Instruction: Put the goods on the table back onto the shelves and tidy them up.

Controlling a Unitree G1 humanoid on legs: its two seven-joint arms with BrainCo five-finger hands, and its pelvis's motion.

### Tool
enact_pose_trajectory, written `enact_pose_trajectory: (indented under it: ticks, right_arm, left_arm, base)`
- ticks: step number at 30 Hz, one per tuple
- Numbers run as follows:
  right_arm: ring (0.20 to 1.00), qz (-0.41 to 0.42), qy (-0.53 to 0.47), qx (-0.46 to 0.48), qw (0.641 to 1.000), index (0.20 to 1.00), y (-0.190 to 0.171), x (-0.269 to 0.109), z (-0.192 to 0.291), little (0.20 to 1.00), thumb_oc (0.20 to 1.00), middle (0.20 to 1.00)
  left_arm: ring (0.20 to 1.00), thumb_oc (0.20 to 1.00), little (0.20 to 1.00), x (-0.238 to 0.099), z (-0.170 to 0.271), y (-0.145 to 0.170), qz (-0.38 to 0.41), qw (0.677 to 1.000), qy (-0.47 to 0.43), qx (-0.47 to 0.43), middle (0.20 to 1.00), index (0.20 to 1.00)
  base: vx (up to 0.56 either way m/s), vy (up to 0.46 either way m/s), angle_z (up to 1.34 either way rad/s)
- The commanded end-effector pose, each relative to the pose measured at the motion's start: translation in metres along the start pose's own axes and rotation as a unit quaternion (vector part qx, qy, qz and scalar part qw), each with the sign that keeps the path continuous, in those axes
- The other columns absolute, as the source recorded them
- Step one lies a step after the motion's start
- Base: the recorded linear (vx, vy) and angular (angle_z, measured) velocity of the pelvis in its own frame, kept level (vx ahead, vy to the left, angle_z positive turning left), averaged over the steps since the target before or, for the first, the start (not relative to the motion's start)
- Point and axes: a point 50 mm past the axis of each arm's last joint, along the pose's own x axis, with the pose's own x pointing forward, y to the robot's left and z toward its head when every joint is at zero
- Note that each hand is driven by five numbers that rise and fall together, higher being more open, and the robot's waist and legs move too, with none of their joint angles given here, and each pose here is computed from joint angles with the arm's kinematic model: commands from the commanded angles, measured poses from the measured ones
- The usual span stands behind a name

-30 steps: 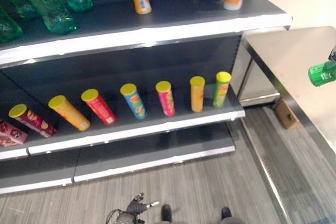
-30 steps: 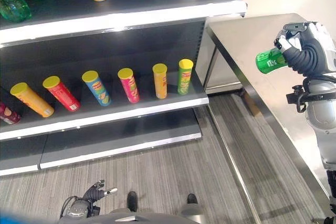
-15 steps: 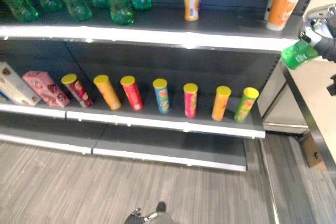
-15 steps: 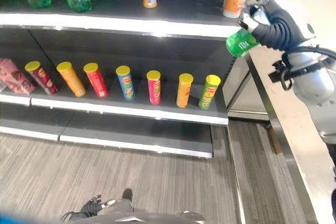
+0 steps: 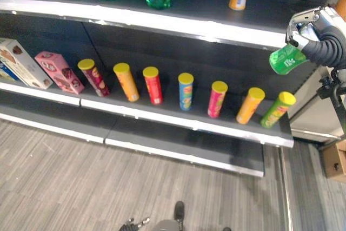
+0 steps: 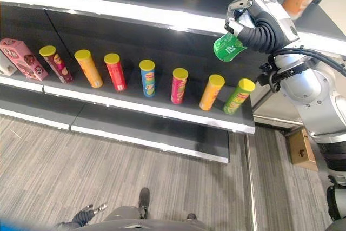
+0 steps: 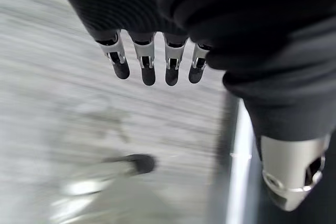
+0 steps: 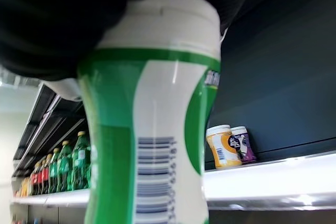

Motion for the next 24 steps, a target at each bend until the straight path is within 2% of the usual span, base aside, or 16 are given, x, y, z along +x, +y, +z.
enact_pose_trajectory:
  ticks: [1,11,18,24]
  right_arm:
    - [0.200,-0.022,-0.005,-0.027,0.999,0.200,-0.010,0.015,-0.001,0.200,0.200,0.200]
    - [0.200,-0.008,-0.021,-0.043,0.999,0.200,-0.010,0.027,0.004,0.200,0.200,0.200]
    - [0.200,-0.006,-0.023,-0.052,0.998,0.200,-0.014,0.034,0.005,0.200,0.200,0.200]
    - [0.200,-0.004,-0.015,-0.042,0.999,0.200,-0.014,0.034,0.003,0.200,0.200,0.200]
  left_arm:
    - [1.000,1.000,1.000,-0.001,-0.005,0.011,0.018,1.000,0.005,0.017,1.000,1.000]
    - [1.000,1.000,1.000,-0.001,-0.001,0.026,0.039,0.999,0.000,0.033,1.000,1.000]
    - [1.000,1.000,1.000,0.003,0.019,0.033,0.049,0.998,-0.027,0.025,1.000,1.000]
    - [1.000,1.000,1.000,0.000,0.001,0.024,0.037,0.999,0.003,0.021,1.000,1.000]
  base:
    - [0.06,0.129,-0.15]
    - [0.06,0.107,-0.28]
    - [0.04,-0.073,0.10]
    - [0.09,-0.154,0.52]
